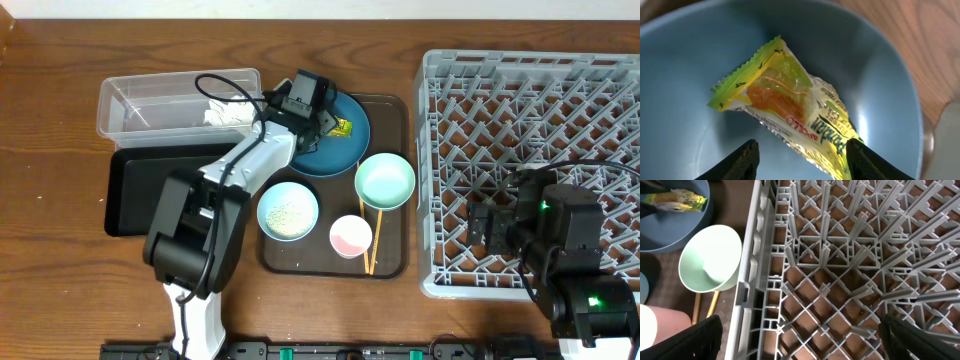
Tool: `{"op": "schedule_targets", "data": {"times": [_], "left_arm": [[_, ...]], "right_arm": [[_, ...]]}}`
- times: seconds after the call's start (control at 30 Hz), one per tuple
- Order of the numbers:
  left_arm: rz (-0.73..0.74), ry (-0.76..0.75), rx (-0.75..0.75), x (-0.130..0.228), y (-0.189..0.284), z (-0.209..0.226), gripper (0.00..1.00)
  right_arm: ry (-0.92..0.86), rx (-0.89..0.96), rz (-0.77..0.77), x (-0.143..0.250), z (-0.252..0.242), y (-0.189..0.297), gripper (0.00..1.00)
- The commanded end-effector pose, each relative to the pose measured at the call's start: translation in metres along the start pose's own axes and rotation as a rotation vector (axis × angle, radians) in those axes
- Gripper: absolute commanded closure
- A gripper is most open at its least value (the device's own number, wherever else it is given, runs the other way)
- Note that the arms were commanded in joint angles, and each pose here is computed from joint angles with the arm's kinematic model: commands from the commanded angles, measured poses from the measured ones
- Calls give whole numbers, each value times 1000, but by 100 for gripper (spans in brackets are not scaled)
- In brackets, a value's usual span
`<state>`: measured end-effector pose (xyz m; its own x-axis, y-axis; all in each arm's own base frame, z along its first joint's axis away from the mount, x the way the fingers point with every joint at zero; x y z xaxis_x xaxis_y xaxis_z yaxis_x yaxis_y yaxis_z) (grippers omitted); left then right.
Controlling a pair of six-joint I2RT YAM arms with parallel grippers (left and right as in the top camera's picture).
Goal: Sort waste into correct bins and load items into the dishwasher rack
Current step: 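Grasp the yellow snack wrapper on the blue plate with the left gripper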
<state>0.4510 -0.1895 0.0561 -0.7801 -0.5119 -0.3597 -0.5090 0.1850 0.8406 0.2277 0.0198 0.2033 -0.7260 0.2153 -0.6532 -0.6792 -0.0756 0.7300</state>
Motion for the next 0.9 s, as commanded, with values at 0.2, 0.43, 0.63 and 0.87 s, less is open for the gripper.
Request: {"op": "schedule_targets", "data": {"times": [0.2,0.43,0.63,0.87], "left_arm": [[28,31,-52,11,-23,16,43],[28,27,-55,10,-23,18,68],[29,27,-56,10,-23,18,75],[41,7,-70,12,-22,21,94]], "right_arm": [[5,-21,-10,-4,6,5,1],[5,-21,-10,-4,6,5,1],[5,-21,-10,-4,6,5,1],[5,-21,-11,-4,7,5,1]]}}
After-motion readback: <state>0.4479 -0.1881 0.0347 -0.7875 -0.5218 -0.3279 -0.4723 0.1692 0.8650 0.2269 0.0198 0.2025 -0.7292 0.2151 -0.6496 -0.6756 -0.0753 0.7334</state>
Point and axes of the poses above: each gripper's point midway between its finger pads, its own y axis back along the fingers, its own z axis along the line the jaws close on, x = y × z, the point moved 2 cm from there along y, back along the fingers, and after that the axes turned 10 degrees about -y, right-handed, at the moved point
